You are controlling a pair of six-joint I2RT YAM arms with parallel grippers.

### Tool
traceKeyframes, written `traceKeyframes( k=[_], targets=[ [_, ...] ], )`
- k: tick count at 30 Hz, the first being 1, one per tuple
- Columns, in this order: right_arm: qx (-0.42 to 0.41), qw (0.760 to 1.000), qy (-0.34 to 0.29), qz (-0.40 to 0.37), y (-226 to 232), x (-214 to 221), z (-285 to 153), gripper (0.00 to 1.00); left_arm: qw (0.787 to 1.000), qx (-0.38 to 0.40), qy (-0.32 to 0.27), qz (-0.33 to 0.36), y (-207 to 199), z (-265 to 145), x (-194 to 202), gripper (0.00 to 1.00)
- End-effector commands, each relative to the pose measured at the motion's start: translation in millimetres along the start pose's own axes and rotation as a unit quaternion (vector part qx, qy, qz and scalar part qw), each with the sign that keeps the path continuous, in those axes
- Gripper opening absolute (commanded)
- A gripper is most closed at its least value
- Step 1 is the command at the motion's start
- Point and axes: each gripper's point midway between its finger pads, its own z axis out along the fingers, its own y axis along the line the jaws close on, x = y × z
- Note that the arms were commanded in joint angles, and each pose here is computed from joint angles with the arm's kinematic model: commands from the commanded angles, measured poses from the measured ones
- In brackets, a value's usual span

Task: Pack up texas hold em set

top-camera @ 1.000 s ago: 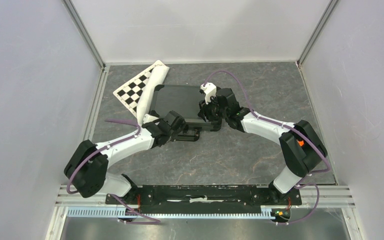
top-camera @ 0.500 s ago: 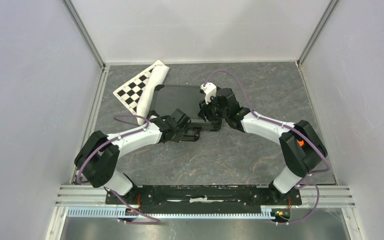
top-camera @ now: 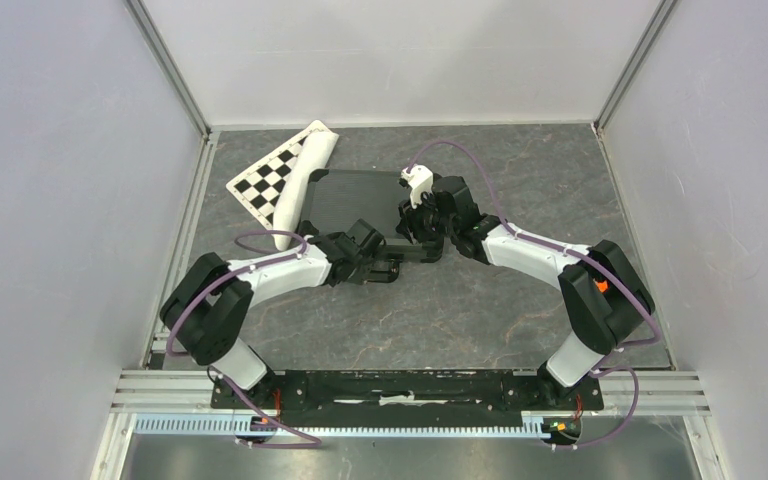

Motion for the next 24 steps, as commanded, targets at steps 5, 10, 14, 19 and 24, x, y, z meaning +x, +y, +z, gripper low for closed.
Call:
traceKeyframes(
  k=[5,10,14,19,24],
  targets=[
    [0.004,0.991,0.128,0.034,0,80,-6,0.39,0.999,0.005,-0.034,-0.03,-1,15,-6,0.02],
    [0.004,0.991,0.13,0.036,0,82,-6,0.39,0.998,0.001,-0.05,-0.031,2,22,-10,0.02],
    [0.004,0.99,0.134,0.036,0,85,-6,0.39,0.999,0.003,-0.034,-0.037,4,29,-3,0.02],
    [0.003,0.99,0.136,0.036,1,87,-6,0.39,0.998,0.016,-0.036,-0.047,5,36,-3,0.02],
    [0.003,0.99,0.137,0.037,1,90,-7,0.38,0.997,0.015,-0.059,-0.045,11,38,-13,0.02]
  ],
)
